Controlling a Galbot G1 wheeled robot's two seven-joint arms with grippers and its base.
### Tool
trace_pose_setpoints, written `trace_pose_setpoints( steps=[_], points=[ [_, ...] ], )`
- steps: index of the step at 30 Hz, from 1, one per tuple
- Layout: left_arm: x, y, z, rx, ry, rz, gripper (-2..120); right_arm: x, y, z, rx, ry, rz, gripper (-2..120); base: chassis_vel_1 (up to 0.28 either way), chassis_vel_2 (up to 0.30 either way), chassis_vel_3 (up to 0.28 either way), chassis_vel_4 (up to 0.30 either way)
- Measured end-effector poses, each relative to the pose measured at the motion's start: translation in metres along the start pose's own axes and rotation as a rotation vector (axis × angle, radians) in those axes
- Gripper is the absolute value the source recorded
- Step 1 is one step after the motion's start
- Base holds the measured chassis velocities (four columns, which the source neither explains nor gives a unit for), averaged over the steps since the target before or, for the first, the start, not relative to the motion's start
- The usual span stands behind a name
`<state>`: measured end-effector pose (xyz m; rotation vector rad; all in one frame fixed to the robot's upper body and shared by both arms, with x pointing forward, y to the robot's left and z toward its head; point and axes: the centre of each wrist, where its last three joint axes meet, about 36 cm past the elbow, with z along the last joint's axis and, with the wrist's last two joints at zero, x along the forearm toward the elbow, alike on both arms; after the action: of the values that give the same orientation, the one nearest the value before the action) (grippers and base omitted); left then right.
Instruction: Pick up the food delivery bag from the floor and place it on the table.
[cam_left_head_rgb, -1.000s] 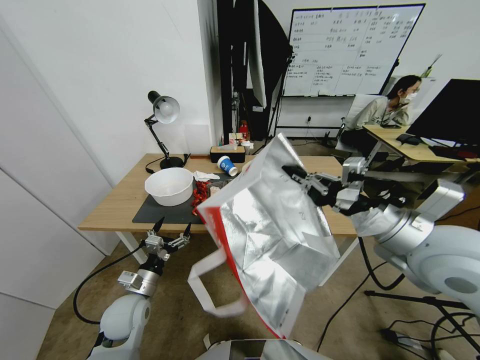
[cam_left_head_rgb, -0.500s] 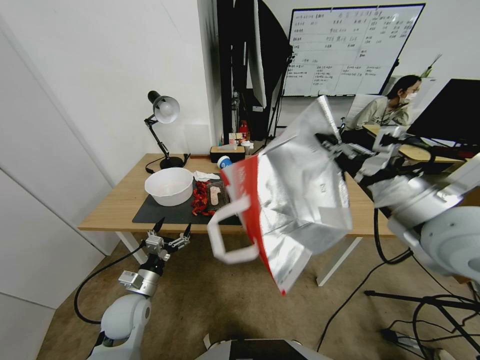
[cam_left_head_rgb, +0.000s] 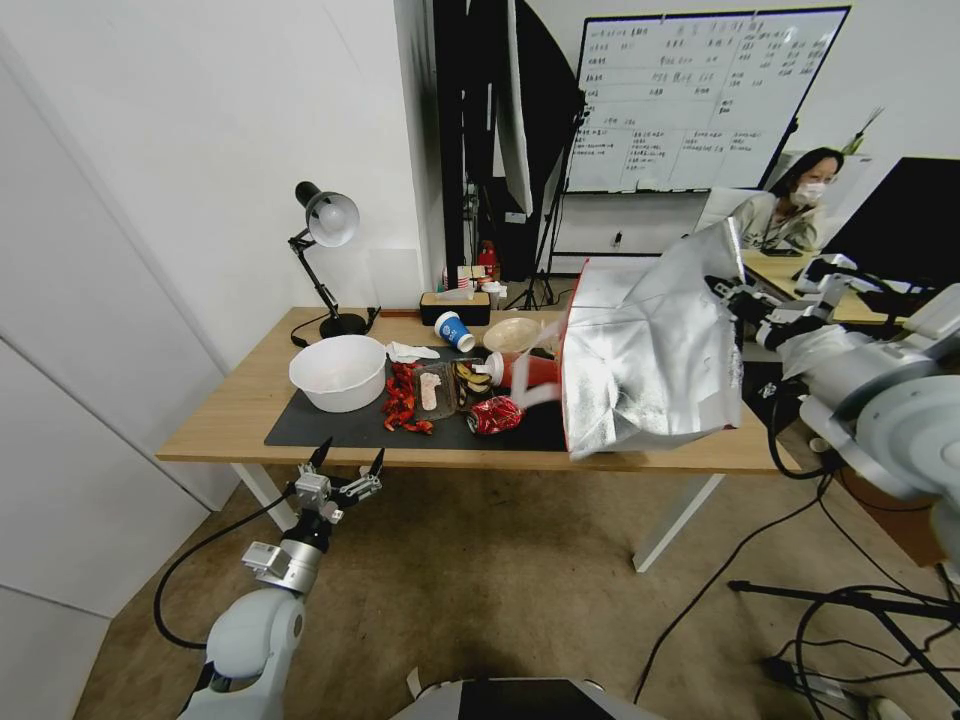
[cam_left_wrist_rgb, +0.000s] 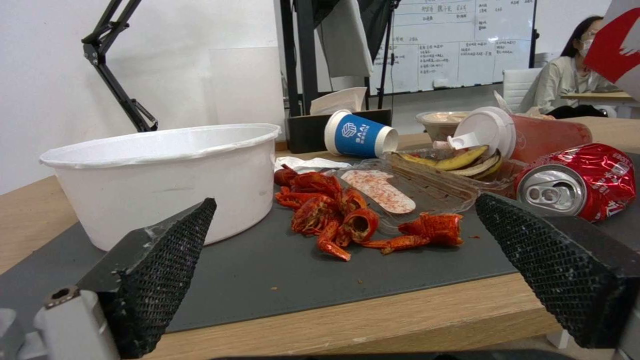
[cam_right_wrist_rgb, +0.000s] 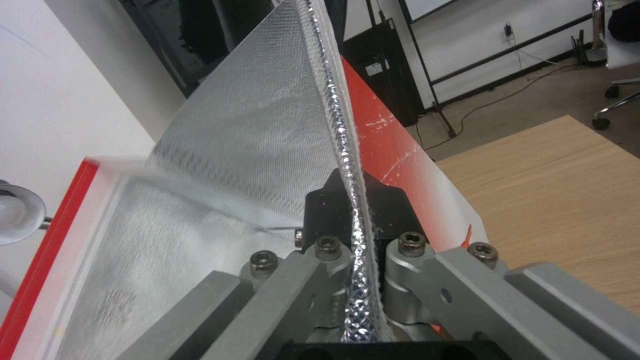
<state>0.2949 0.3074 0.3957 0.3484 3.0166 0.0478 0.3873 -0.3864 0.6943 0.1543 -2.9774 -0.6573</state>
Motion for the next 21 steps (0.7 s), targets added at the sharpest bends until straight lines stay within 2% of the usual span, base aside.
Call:
trace_pose_setpoints(
  steps=[14,21],
  points=[
    [0.000,-0.004,0.002,-0.003,0.010,0.009,100,-0.026,-0.047,-0.007,0.025,0.020,0.061,0,0.000,0.000,0.000,0.000],
    [-0.003,-0.008,0.004,-0.003,0.013,0.018,100,-0.033,-0.063,-0.006,0.033,0.024,0.041,0,0.000,0.000,0.000,0.000]
  ],
)
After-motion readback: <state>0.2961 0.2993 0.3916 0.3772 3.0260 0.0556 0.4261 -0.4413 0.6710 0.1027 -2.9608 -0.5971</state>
